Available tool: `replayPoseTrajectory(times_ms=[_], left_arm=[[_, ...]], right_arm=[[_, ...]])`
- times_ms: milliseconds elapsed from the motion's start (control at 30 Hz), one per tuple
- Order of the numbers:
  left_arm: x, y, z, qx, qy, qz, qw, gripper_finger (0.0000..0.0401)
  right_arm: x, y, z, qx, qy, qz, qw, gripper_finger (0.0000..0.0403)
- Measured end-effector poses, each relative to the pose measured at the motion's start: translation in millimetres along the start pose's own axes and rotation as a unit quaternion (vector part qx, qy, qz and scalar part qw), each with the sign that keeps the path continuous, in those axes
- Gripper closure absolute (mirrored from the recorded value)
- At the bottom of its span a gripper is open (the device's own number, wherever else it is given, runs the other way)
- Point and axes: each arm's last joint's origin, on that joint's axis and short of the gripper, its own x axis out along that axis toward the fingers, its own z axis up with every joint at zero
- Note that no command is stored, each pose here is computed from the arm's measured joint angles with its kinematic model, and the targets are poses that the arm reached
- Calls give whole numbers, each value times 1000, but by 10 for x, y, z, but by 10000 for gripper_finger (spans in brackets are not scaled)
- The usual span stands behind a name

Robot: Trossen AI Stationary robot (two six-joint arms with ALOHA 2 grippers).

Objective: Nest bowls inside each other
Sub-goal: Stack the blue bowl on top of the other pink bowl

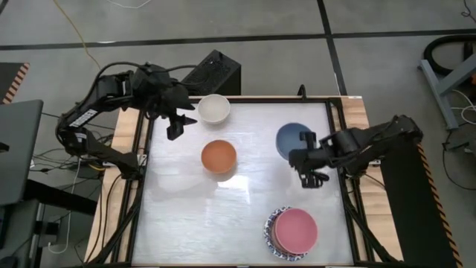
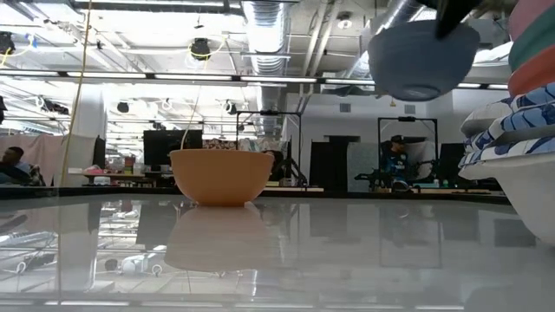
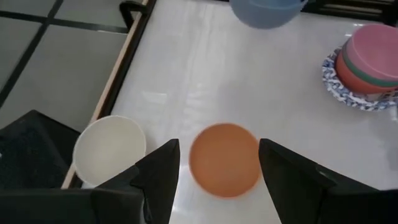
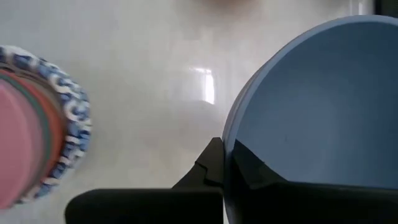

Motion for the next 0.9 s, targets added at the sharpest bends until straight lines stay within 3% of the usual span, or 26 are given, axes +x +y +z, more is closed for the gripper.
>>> replayPoseTrajectory(times_ms=[433, 700, 900], left_arm=[[-1, -11, 66, 26, -35, -23, 999, 192], [2, -7, 66, 49, -35, -16, 998, 192], [3, -7, 65, 63, -34, -15, 997, 192]], right_arm=[[103, 703, 156, -45, -80, 91, 992, 391], [168, 1090, 127, -99, -64, 116, 986, 391], [13, 1292, 172, -128, -56, 102, 985, 391]])
